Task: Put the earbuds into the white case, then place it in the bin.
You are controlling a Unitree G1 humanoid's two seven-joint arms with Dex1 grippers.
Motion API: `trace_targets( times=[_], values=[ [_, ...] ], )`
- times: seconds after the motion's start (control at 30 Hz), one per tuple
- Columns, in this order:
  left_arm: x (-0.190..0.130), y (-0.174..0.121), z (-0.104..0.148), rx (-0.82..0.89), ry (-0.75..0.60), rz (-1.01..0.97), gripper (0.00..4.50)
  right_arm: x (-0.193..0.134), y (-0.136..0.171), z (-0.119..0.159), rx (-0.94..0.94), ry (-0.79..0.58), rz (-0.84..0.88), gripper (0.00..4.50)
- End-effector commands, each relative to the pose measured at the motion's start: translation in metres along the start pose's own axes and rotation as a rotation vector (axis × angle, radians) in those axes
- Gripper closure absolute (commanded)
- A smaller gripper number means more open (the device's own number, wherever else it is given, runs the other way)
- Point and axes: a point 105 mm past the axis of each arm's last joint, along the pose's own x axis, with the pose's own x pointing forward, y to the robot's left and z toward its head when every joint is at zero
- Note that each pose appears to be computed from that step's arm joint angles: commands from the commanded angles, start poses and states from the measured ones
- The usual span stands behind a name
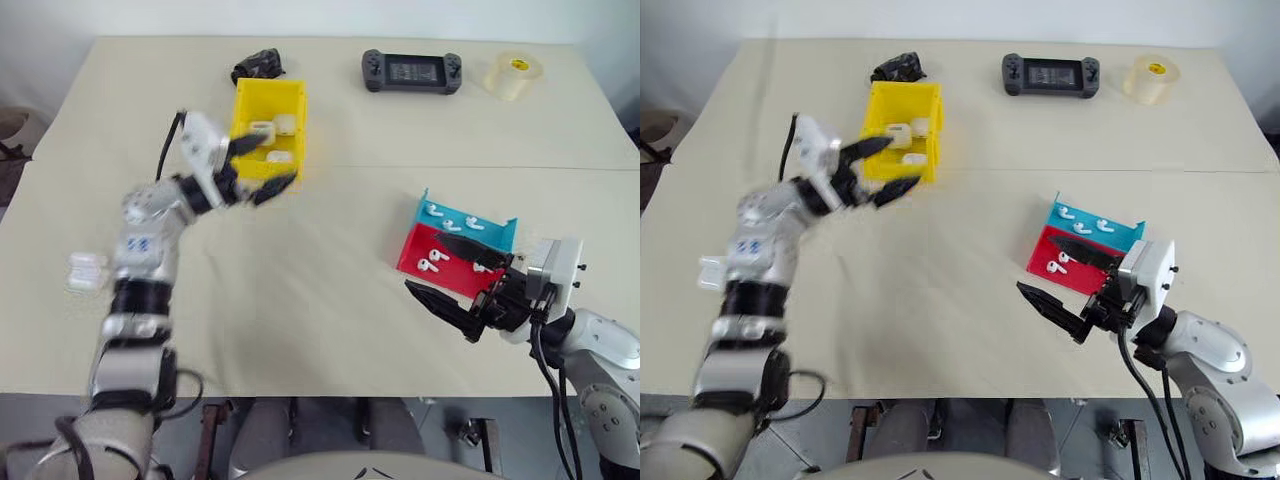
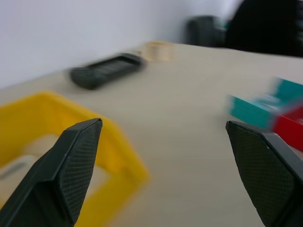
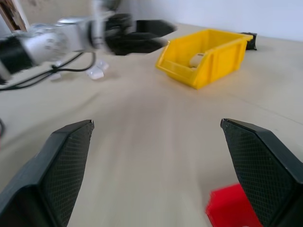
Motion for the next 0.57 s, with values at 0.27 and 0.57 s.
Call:
trace_targets(
  times=[0.27, 0.57],
  values=[
    [-0.054, -0.028, 0.008, -0.026, 0.064, 0.008, 0.05, -0.015, -0.014, 0.009, -0.075, 0.036, 0.053, 0.0],
    [-0.062, -0.019, 0.014, 0.049, 0.048, 0.128, 0.05, -0.023, -0.02, 0.003, -0.085, 0.06, 0.046, 0.0]
  ],
)
